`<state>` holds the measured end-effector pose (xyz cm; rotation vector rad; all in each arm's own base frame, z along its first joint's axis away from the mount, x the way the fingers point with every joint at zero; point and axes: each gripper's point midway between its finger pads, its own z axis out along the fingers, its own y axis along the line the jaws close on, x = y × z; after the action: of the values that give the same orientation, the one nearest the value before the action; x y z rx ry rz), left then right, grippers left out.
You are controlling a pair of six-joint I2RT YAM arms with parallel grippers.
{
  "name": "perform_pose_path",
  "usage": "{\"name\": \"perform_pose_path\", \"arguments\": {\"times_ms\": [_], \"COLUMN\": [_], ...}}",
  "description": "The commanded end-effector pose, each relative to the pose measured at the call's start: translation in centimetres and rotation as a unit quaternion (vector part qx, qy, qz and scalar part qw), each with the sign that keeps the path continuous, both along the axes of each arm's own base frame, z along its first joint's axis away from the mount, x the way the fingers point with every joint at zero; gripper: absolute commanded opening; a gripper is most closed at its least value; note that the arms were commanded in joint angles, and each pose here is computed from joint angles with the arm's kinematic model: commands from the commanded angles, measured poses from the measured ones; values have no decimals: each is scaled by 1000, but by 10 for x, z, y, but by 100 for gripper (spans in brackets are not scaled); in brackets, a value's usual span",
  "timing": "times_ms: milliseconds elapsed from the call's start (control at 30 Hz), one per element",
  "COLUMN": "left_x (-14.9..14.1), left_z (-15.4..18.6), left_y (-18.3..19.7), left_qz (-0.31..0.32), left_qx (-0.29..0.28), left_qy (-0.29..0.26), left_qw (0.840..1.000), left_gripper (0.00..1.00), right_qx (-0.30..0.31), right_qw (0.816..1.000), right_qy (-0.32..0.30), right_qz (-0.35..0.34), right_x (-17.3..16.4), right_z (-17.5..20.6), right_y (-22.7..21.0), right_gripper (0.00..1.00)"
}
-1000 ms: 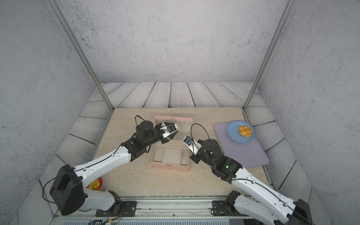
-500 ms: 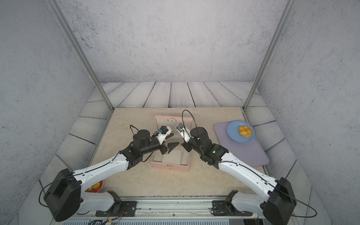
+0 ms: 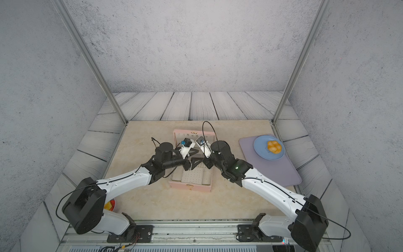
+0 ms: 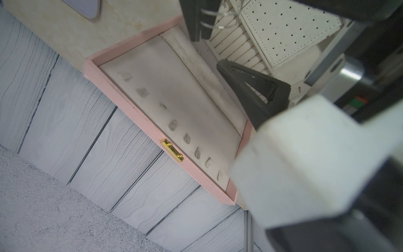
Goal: Put jewelry chain into jewelry box
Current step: Hang the necklace on the jewelry box clasp.
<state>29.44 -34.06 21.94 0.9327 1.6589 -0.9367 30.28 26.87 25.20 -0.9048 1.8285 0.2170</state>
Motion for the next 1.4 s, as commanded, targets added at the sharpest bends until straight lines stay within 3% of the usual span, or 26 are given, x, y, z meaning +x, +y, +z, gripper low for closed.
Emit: {"name": "perform_pose_path", "arguments": {"times_ms": [0, 100, 300, 667, 967, 1367], "left_x": [0, 2, 8, 22, 57, 83], "left_z": [17, 15, 10, 7, 19, 7], "left_y": [-7, -8, -10, 4, 30, 27], "left_qz": [-17, -15, -7, 20, 73, 101], "left_qx": [-31, -36, -34, -49, -29, 10], "left_qy": [-9, -8, -3, 7, 27, 72], "left_qw": [999, 999, 999, 999, 997, 992], "left_gripper": [64, 60, 34, 1, 0, 0], "right_qx": [14, 14, 18, 14, 23, 84], "right_qw": [1000, 1000, 1000, 1000, 997, 984], "right_qy": [-4, -3, -2, 11, 40, 103], "right_qz": [0, -1, 0, -20, -66, -118], "right_x": [3, 4, 4, 15, 41, 77], "right_z": [12, 12, 13, 5, -5, -19], "right_y": [5, 6, 8, 11, 21, 17], "right_gripper": [0, 0, 0, 0, 0, 0]}}
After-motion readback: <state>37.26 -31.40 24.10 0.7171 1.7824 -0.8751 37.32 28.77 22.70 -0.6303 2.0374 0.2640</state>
